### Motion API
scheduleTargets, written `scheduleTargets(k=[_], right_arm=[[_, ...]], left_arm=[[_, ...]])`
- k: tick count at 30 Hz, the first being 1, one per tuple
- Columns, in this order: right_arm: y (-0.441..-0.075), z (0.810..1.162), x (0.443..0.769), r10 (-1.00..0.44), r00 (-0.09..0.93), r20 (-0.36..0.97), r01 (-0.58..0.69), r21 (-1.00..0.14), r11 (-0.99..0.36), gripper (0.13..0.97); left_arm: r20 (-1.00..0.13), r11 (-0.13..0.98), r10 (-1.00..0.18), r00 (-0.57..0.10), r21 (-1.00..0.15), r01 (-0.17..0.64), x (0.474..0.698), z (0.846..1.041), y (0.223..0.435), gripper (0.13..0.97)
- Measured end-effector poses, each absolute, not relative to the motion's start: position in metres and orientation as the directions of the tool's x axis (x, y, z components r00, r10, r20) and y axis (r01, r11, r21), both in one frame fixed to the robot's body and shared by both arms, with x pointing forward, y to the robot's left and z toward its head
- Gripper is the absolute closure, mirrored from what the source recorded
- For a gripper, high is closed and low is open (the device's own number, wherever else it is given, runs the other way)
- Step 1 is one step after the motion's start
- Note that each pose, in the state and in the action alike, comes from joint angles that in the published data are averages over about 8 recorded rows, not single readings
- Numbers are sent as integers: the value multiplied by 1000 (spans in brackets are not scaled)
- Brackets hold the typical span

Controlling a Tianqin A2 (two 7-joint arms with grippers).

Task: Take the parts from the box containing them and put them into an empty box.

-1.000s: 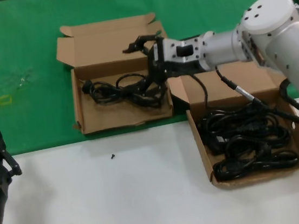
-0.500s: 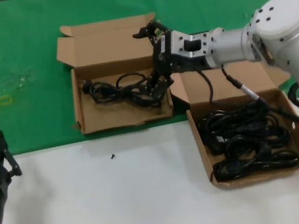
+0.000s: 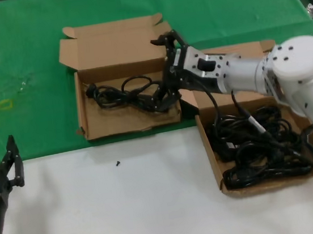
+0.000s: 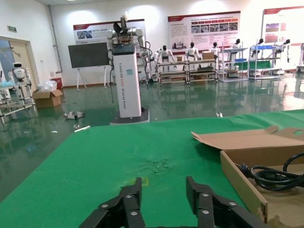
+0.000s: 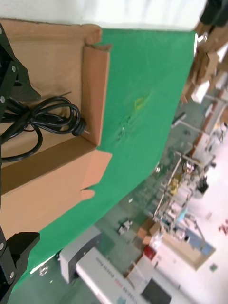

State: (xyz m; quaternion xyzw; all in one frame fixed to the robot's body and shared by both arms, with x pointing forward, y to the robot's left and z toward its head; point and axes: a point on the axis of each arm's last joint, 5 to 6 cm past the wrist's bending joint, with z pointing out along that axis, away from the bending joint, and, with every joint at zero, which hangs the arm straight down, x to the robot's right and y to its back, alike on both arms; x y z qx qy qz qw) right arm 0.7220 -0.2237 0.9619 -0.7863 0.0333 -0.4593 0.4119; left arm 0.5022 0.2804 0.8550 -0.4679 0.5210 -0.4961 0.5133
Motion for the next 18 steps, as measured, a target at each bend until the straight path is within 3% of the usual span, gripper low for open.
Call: scheduleTargets(k=[3,12,18], right_arm=[[-224,952,715,-476,564,675,305,-706,-639,150],[-228,925,691,-607,519,602,243,-785,-571,130],[-232,909,673,-687,480,545,201,-831,-518,130]], left_arm=[[-71,70,-997,-35,-997,22,502,855,280,801],[-71,70,-997,-35,-997,22,502,855,280,618],[-71,70,-997,-35,-997,22,502,855,280,451]])
